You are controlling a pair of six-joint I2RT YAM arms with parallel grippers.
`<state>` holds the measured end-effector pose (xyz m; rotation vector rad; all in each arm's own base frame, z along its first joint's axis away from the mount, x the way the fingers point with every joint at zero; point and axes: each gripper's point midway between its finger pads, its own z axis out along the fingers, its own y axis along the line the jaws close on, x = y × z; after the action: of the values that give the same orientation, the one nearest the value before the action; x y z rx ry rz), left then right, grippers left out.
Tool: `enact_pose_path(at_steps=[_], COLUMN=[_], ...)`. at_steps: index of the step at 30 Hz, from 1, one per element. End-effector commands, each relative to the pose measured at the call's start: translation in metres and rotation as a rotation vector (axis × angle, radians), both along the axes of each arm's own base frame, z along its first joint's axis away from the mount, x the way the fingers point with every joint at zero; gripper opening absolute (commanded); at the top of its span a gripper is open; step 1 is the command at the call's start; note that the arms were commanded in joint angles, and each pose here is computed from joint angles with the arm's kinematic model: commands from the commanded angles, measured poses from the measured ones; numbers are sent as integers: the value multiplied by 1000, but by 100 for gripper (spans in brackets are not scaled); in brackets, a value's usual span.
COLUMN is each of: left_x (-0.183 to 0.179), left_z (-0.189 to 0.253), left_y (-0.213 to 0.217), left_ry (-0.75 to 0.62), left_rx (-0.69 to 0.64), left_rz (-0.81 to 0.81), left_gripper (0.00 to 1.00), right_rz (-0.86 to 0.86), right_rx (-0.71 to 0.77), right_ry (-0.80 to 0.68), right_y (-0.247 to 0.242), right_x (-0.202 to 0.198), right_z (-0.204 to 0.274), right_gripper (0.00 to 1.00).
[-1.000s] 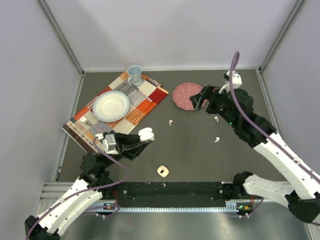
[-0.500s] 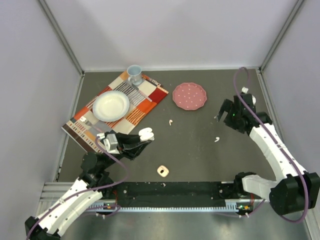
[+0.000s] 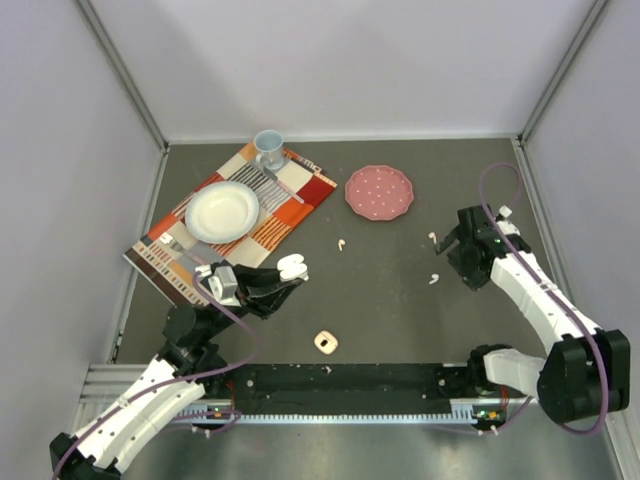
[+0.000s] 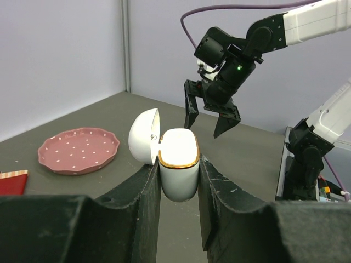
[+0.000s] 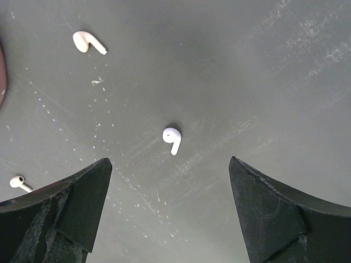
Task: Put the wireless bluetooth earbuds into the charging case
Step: Pick up the right earbud from the center of the board.
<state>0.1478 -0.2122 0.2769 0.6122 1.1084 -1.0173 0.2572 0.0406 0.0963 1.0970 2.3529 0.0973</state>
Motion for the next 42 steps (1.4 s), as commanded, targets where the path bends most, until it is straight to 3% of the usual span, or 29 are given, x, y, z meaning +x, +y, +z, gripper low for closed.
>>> enact_pose_path(at_steps=[1, 14, 22, 24, 38, 42], left_x=[-1, 3, 6, 6, 9, 10], left_z=[15, 9, 9, 8, 7, 7], left_y=[4, 5, 6, 6, 7, 7], left_ry=[-39, -10, -7, -7, -2, -3], left_rx=[-29, -20, -19, -18, -9, -9], left_rz=[19, 36, 50, 52, 69, 71], left_gripper=[0, 0, 0, 0, 0, 0], right_rz=[-76, -27, -32, -40, -24, -21], right_rx=[30, 50, 48, 36, 25, 17], right_ry=[-4, 72, 103, 109, 153, 164], right_y=[1, 12, 17, 17, 24, 24], right_x=[9, 13, 13, 14, 21, 24], right_z=[-9, -38, -50, -53, -66, -70], right_gripper=[86, 64, 62, 56, 55, 50])
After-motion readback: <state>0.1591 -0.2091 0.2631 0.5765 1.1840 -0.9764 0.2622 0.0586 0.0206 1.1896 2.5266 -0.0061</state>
